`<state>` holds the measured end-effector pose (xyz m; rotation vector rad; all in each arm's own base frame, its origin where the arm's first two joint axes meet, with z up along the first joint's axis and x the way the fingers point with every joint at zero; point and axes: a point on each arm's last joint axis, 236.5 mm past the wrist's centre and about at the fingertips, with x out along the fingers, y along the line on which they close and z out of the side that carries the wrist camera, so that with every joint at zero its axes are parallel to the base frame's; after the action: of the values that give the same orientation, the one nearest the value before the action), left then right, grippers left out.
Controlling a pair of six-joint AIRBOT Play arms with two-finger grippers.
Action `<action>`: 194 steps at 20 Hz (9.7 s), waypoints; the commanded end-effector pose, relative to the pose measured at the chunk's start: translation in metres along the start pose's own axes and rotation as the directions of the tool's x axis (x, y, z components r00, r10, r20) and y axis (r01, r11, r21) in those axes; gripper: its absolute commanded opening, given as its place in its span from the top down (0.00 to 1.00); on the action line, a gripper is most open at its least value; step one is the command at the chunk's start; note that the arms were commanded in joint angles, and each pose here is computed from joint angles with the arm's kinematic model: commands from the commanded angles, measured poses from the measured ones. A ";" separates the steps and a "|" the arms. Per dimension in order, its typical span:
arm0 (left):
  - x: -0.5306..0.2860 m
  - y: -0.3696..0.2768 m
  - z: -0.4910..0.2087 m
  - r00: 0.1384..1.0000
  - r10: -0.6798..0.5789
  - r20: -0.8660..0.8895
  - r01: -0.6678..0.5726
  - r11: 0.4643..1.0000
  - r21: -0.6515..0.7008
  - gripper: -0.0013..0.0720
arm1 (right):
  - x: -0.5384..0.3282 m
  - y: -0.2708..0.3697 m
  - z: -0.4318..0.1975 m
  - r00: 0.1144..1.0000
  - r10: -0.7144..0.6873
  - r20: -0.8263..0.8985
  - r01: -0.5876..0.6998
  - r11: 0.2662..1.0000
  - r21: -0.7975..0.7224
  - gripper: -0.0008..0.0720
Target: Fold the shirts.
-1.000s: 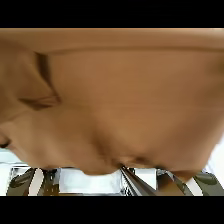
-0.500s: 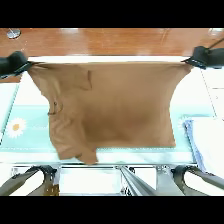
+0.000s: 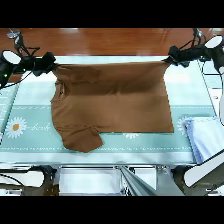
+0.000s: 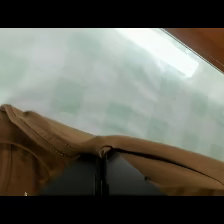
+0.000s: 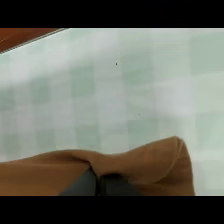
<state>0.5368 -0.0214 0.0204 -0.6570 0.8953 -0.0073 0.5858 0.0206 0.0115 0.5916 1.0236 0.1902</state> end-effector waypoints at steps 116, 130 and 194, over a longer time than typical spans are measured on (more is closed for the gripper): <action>-0.066 -0.144 -0.187 0.949 -0.263 -0.176 0.316 0.831 0.458 0.96 | -0.122 -0.017 -0.116 0.962 -0.080 -0.262 0.051 0.992 -0.115 0.96; 0.044 -0.313 -0.455 0.698 -0.183 -0.693 0.604 0.669 0.432 0.96 | -0.221 0.047 -0.181 0.999 -0.031 -0.008 0.031 0.995 -0.099 0.95; -0.178 0.019 -0.228 0.985 -0.171 0.019 0.170 0.985 0.033 0.96 | -0.038 0.175 -0.154 0.936 0.166 -0.310 -0.230 0.957 -0.179 0.96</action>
<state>0.2529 -0.0776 0.0370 -0.6984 0.8146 -0.1660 0.4370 0.2273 0.0126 0.6884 1.2814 0.5732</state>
